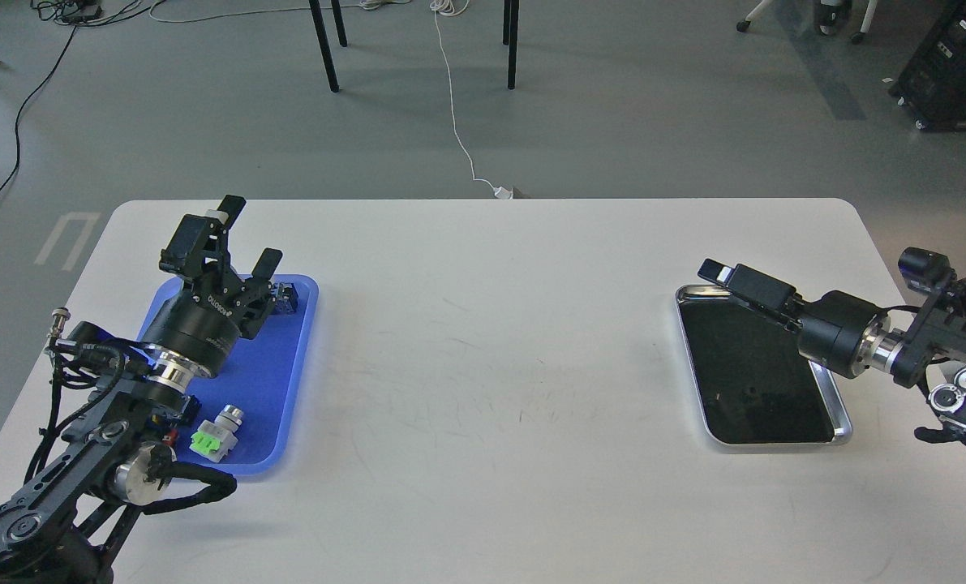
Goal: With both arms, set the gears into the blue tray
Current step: 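Grasp another small black gear in the black tray with the right gripper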
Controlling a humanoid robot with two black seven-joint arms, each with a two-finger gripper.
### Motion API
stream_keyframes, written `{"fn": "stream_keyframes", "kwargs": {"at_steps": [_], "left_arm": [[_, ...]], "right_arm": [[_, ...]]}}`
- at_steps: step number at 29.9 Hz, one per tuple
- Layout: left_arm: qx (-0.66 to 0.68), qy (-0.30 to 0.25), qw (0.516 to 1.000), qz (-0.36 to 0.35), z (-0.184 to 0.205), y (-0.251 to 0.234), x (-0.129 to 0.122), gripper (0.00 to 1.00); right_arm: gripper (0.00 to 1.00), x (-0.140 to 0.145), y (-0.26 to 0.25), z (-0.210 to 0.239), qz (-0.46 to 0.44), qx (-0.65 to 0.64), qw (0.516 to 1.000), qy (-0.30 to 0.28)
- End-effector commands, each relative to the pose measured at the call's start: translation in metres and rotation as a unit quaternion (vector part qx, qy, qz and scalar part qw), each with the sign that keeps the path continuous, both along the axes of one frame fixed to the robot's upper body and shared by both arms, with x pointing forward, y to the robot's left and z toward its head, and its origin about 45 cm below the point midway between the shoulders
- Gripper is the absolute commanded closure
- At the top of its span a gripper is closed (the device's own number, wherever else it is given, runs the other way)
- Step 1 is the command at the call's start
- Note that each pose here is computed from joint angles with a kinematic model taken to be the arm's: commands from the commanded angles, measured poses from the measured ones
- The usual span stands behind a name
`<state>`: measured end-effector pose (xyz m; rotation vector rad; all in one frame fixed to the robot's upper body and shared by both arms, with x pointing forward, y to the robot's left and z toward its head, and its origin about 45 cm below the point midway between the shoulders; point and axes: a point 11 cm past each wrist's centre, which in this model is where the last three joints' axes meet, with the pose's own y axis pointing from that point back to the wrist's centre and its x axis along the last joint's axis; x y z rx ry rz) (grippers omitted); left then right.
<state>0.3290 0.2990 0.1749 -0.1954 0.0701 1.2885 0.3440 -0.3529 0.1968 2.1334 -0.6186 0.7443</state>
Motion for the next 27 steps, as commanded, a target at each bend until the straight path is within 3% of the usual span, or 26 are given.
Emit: {"fn": "stream_keyframes", "kwargs": {"at_steps": [1, 5, 13, 27], "left_arm": [[-0.002, 0.003, 1.0, 0.001, -0.002, -0.001, -0.002, 0.01], [-0.003, 0.005, 1.0, 0.001, -0.004, -0.001, -0.003, 0.01], [-0.008, 0.006, 1.0, 0.001, -0.005, -0.004, -0.004, 0.01], [-0.007, 0.011, 1.0, 0.0, -0.009, -0.005, -0.006, 0.01]], "right_arm": [[0.01, -0.002, -0.019, 0.002, 0.068, -0.118, 0.99, 0.031], [0.01, -0.011, -0.028, -0.012, 0.124, -0.201, 0.969, 0.075], [0.03, 0.002, -0.039, -0.039, 0.184, -0.31, 0.929, 0.082], [0.12, -0.004, -0.026, -0.055, 0.222, -0.326, 0.914, 0.098]]}}
